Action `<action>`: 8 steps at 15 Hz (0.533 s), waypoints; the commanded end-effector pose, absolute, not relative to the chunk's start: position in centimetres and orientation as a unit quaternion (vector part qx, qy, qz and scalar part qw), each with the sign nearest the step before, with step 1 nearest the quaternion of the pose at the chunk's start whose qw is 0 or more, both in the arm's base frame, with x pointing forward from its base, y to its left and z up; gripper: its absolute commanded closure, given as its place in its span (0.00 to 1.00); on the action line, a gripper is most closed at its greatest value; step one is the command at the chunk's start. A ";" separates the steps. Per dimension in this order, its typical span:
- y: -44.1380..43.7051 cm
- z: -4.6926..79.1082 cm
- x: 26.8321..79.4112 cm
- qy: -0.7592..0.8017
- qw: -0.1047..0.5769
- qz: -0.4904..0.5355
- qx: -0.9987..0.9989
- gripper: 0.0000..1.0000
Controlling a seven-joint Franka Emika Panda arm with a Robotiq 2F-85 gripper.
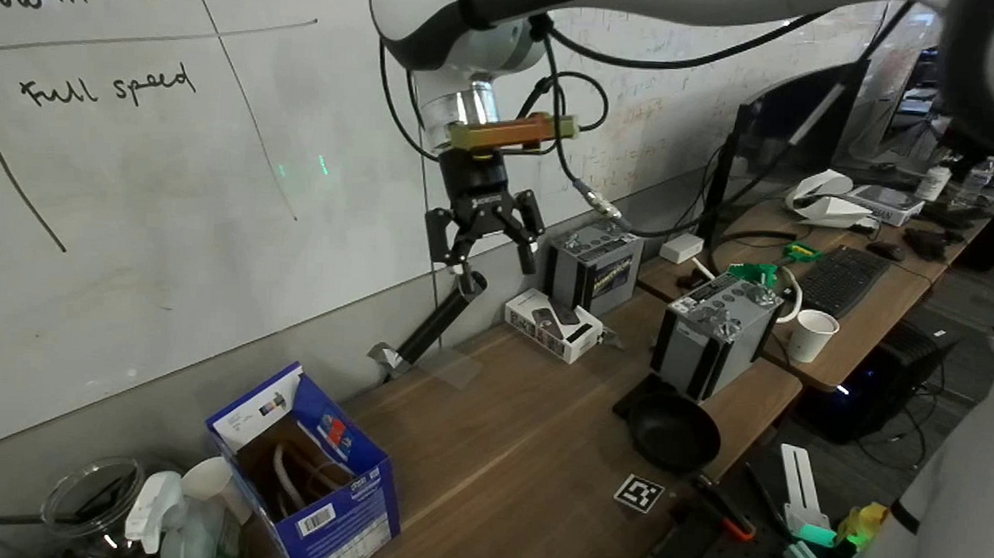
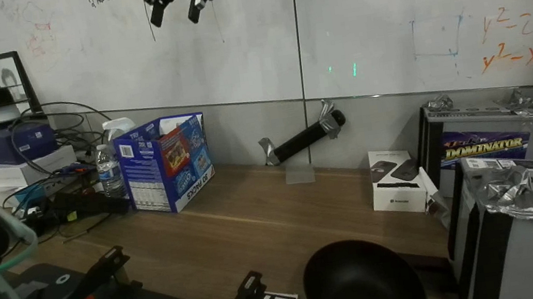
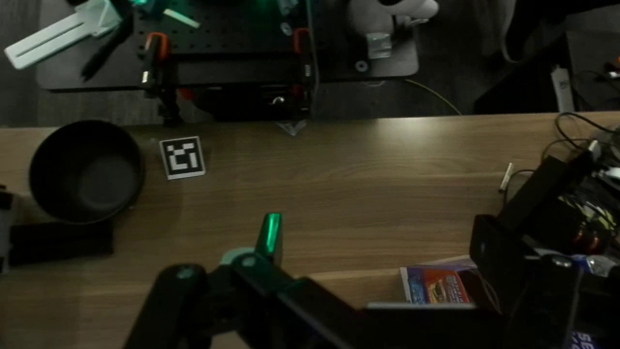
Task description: Put the white object in the blue box
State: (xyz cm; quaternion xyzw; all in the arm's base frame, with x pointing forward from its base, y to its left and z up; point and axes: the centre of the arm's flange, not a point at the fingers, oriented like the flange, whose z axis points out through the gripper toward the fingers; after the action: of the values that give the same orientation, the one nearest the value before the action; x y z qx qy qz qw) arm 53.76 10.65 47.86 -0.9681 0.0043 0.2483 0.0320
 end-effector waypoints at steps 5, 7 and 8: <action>2.5 53.0 40.1 -0.114 0.013 0.146 -0.983 0.00; 1.1 53.5 37.4 -0.136 0.004 0.107 -0.985 0.00; 0.4 53.5 36.0 -0.140 0.001 0.086 -0.986 0.00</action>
State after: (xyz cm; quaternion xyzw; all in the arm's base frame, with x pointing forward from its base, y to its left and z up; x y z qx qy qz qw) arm 43.02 2.90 53.37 -0.9821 -0.1094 0.1533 0.0070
